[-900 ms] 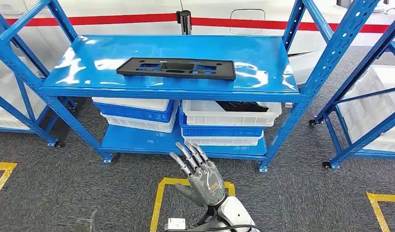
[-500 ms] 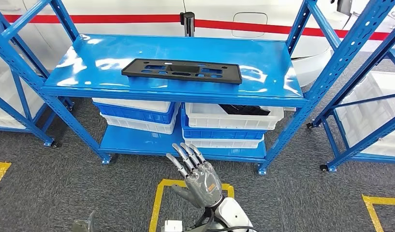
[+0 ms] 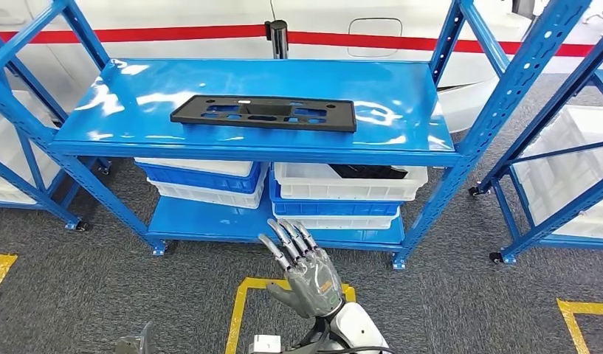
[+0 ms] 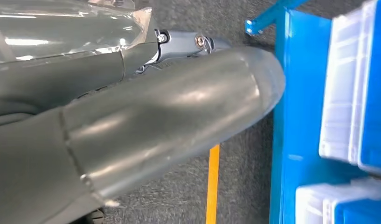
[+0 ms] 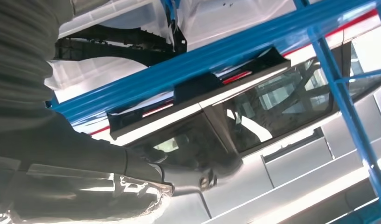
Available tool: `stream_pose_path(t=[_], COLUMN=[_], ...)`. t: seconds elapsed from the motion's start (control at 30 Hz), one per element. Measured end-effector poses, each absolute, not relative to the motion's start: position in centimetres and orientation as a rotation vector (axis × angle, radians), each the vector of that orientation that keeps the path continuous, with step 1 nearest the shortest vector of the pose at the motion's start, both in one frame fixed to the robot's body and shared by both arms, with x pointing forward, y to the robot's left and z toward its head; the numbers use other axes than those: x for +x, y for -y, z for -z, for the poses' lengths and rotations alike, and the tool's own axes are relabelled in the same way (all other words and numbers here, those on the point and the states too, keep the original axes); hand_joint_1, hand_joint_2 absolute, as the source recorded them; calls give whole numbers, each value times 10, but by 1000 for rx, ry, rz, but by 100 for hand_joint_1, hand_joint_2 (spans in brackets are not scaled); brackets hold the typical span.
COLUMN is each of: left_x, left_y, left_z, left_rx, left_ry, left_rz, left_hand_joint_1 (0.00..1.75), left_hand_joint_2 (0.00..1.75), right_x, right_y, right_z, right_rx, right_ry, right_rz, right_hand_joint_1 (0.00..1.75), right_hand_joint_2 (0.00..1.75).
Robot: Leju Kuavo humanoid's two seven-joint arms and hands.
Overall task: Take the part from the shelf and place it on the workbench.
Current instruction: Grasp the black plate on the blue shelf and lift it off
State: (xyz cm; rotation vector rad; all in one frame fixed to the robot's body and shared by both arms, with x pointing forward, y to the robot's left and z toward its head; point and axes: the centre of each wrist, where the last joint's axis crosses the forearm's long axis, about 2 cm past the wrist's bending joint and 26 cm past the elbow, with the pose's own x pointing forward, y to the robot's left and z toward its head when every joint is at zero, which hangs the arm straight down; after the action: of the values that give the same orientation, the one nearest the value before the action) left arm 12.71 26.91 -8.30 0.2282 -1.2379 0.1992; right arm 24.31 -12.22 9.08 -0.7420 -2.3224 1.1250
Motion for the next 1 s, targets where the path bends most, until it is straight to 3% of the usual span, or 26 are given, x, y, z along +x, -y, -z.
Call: stream_pose_path(t=[1.0], left_x=[128], left_y=[-266], left_z=[83], left_rx=[219], left_ry=[1240], left_rz=[-205], left_hand_joint_1=[0], left_hand_joint_2=[0], right_x=[237], right_y=[123], right_z=[-89], right_rx=[-747], right_ry=[2308], right_rz=[-1125], right_hand_joint_1=[0], right_hand_joint_2=[175])
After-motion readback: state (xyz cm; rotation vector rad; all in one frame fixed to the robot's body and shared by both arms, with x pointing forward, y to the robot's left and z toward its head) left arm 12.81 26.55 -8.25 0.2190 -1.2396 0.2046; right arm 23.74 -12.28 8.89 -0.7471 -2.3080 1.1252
